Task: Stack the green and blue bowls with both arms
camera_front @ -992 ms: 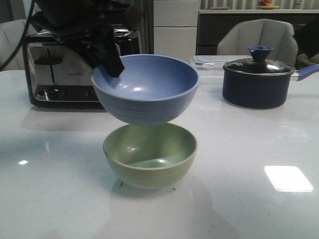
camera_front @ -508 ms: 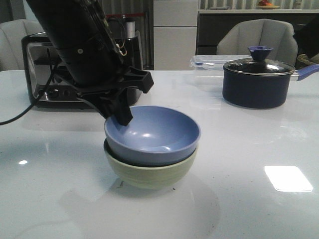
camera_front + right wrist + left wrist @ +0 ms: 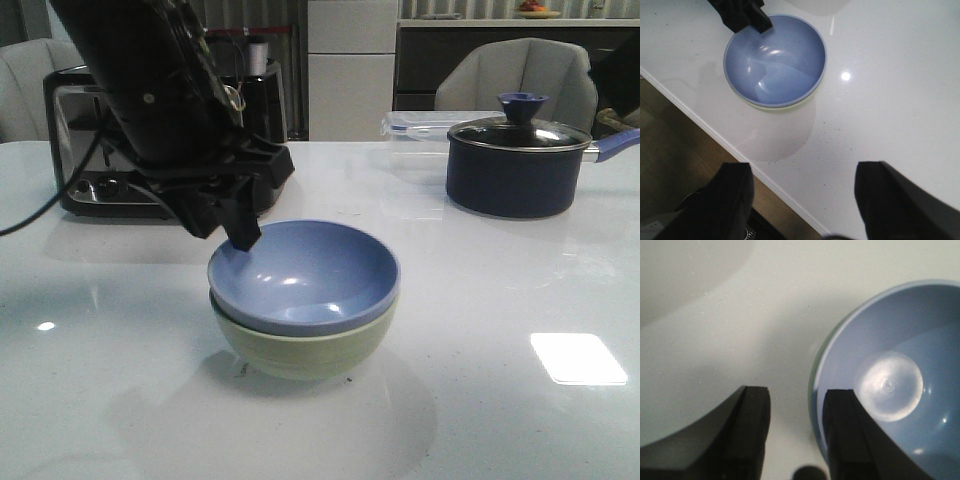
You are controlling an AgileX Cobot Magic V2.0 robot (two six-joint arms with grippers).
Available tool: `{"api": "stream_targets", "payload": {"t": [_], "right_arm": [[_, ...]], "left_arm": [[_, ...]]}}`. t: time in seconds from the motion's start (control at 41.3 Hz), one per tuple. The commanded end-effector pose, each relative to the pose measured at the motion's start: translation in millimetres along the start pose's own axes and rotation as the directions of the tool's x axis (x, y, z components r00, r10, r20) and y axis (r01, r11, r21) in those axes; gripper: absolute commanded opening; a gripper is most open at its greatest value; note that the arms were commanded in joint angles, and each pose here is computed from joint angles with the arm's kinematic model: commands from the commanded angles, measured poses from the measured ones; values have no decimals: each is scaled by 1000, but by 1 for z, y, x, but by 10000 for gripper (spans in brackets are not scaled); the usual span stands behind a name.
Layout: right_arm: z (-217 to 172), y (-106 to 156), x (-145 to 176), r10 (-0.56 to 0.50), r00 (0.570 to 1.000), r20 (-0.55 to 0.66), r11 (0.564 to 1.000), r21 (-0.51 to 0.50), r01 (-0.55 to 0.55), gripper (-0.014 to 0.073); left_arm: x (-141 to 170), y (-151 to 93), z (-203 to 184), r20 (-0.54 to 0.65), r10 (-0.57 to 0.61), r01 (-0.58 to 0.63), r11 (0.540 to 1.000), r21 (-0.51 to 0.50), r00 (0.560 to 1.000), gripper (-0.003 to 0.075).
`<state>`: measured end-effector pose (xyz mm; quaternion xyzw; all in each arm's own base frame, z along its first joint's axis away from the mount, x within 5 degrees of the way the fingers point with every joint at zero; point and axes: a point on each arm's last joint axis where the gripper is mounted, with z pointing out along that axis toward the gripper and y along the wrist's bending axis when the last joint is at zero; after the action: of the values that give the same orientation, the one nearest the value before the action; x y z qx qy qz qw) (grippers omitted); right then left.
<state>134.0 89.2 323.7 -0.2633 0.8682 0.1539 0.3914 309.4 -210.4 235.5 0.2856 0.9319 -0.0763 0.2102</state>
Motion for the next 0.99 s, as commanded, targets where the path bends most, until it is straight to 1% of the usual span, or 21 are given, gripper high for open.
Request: {"api": "stream_targets", "payload": {"t": [0.0, 0.145, 0.29, 0.411, 0.557, 0.726, 0.896, 0.968], "right_arm": [[-7, 1, -12, -13, 996, 93, 1000, 4, 13, 540], [-7, 1, -12, -13, 996, 93, 1000, 4, 13, 540], [-7, 1, -12, -13, 996, 94, 1000, 5, 13, 540], [-7, 1, -12, -13, 995, 95, 1000, 5, 13, 540], [-7, 1, -12, -13, 996, 93, 1000, 4, 13, 540], [-7, 0, -12, -26, 996, 90, 1000, 15, 24, 540], [-7, -2, -10, -56, 996, 69, 998, 39, 53, 539], [-7, -2, -10, -57, 996, 63, 998, 39, 55, 524]], "left_arm": [[-6, 0, -60, 137, 30, -27, 999, -25, 990, 350], [14, 0, -103, 213, 48, -39, 998, -46, 976, 350], [47, 2, -145, 292, 95, -70, 993, -94, 952, 350], [79, 2, -168, 340, 118, -86, 991, -107, 933, 350], [117, 2, -185, 387, 116, -80, 991, -107, 915, 350], [157, 2, -192, 426, 117, -77, 991, -110, 897, 350], [182, 2, -196, 467, 118, -73, 991, -113, 876, 348], [187, 2, -195, 470, 118, -73, 991, -113, 875, 322]]}}
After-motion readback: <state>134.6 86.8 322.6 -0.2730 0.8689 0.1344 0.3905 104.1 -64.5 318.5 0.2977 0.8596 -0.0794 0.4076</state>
